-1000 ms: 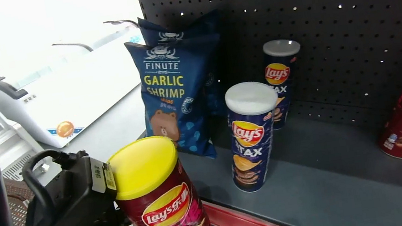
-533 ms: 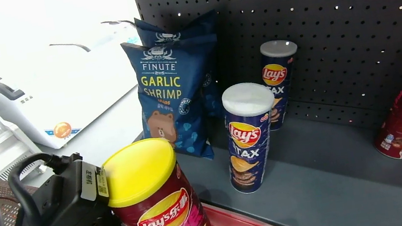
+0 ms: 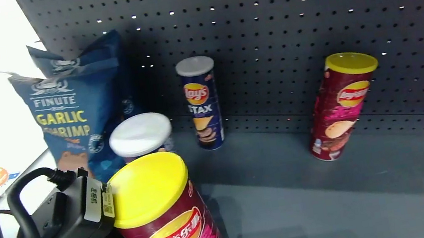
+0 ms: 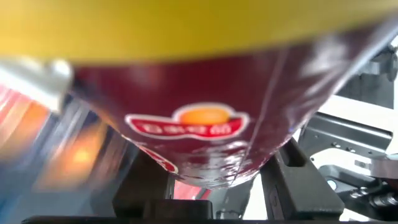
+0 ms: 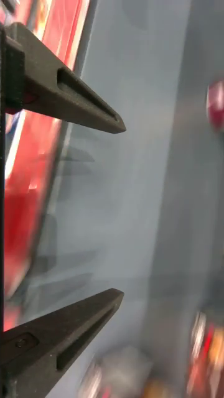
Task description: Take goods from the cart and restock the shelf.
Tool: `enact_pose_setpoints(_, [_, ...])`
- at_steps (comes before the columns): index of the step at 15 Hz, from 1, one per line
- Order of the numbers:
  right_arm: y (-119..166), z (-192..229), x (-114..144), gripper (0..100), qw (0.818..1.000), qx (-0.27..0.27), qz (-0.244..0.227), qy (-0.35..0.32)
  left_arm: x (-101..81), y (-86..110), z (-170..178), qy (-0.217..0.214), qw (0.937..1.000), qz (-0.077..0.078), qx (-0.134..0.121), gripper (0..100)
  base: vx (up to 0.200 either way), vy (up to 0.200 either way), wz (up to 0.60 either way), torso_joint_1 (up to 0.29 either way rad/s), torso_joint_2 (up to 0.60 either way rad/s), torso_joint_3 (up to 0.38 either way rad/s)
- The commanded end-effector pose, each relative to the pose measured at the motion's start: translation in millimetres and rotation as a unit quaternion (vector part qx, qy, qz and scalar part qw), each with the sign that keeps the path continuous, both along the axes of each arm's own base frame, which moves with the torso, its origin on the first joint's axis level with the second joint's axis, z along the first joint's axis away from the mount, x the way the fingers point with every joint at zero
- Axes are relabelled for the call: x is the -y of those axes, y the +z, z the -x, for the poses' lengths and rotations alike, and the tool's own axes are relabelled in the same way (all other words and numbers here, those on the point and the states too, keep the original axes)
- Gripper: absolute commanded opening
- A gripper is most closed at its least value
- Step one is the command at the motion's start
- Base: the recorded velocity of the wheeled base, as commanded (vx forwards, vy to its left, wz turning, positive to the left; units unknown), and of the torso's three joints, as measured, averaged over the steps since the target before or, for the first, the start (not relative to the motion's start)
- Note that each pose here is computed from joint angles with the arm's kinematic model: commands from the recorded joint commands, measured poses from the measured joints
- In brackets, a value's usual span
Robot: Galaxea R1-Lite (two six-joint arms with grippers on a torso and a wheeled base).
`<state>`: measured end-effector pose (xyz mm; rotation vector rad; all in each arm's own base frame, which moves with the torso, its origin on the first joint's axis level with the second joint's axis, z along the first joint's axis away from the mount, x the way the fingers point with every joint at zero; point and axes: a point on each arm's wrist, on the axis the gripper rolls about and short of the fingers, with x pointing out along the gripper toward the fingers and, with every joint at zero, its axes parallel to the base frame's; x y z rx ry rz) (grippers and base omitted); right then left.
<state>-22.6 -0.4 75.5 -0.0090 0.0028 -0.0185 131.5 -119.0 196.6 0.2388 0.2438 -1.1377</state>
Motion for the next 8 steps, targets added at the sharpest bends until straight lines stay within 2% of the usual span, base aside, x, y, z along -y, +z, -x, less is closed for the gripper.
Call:
enact_pose_setpoints(1, [0.0, 0.0, 0.0, 100, 1.000, 0.000, 0.000, 0.000, 0.4, 0.1, 1.7, -0.005, 1.0000, 0.001, 0.000, 0, 0.000, 0.000, -0.60, 0.002, 0.00, 0.002])
enact_pose_setpoints(4, [0.0, 0.0, 0.0, 100, 1.000, 0.000, 0.000, 0.000, 0.0, -1.9, 2.2, -0.005, 1.0000, -0.001, -0.002, 0, 0.000, 0.000, -0.60, 0.004, 0.00, 0.005])
enact_pose_setpoints(8, [0.0, 0.0, 0.0, 100, 1.000, 0.000, 0.000, 0.000, -2.3, -7.2, 4.9, -0.004, 0.9999, -0.006, -0.008, 0, 0.000, 0.000, 0.00, 0.000, 0.00, 0.000])
